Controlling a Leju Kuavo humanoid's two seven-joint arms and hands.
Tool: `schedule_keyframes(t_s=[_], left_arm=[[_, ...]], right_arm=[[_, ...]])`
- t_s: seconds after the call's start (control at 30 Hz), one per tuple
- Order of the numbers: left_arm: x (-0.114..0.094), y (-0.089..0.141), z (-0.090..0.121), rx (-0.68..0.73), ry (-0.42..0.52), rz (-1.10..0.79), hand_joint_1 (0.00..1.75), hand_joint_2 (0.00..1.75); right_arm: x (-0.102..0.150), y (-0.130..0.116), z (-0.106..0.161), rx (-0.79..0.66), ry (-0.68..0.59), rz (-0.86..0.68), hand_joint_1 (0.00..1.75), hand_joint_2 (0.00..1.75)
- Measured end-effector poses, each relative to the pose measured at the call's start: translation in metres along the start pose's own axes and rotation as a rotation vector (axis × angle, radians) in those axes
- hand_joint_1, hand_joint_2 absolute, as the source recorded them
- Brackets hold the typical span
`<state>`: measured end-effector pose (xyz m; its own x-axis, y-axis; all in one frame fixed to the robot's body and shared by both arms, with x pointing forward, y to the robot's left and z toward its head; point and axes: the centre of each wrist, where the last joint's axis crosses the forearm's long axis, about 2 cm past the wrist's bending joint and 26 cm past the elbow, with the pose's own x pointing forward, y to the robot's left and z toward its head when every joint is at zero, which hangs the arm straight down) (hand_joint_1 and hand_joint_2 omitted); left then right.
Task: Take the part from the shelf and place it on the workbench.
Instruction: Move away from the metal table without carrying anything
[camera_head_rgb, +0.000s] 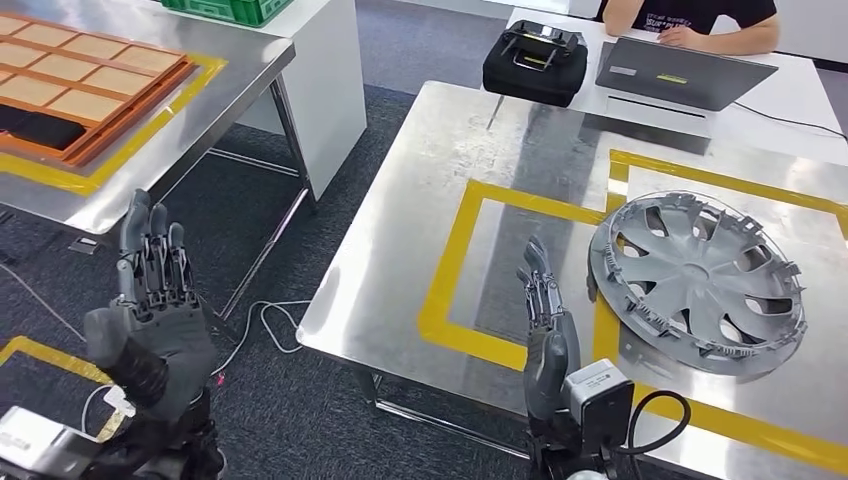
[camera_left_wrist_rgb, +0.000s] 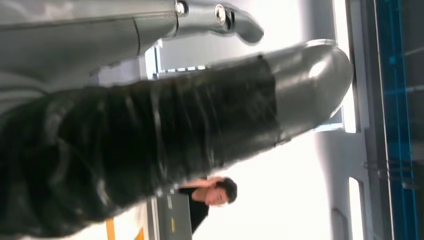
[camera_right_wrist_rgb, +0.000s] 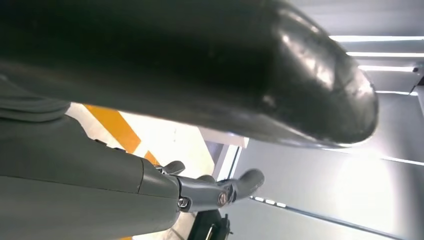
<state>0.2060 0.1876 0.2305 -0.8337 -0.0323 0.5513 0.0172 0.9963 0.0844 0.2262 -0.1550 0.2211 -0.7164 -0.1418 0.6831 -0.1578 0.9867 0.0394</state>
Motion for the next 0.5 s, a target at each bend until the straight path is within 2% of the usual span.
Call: schedule_keyframes(t_s=[0.5], left_arm=[[-0.0010, 0.0005, 0.0011, -0.001, 0.005, -0.005, 0.00, 0.00]], right_arm=[[-0.0008, 0.0016, 0.0034, 0.001, 0.014, -0.005, 0.00, 0.00]])
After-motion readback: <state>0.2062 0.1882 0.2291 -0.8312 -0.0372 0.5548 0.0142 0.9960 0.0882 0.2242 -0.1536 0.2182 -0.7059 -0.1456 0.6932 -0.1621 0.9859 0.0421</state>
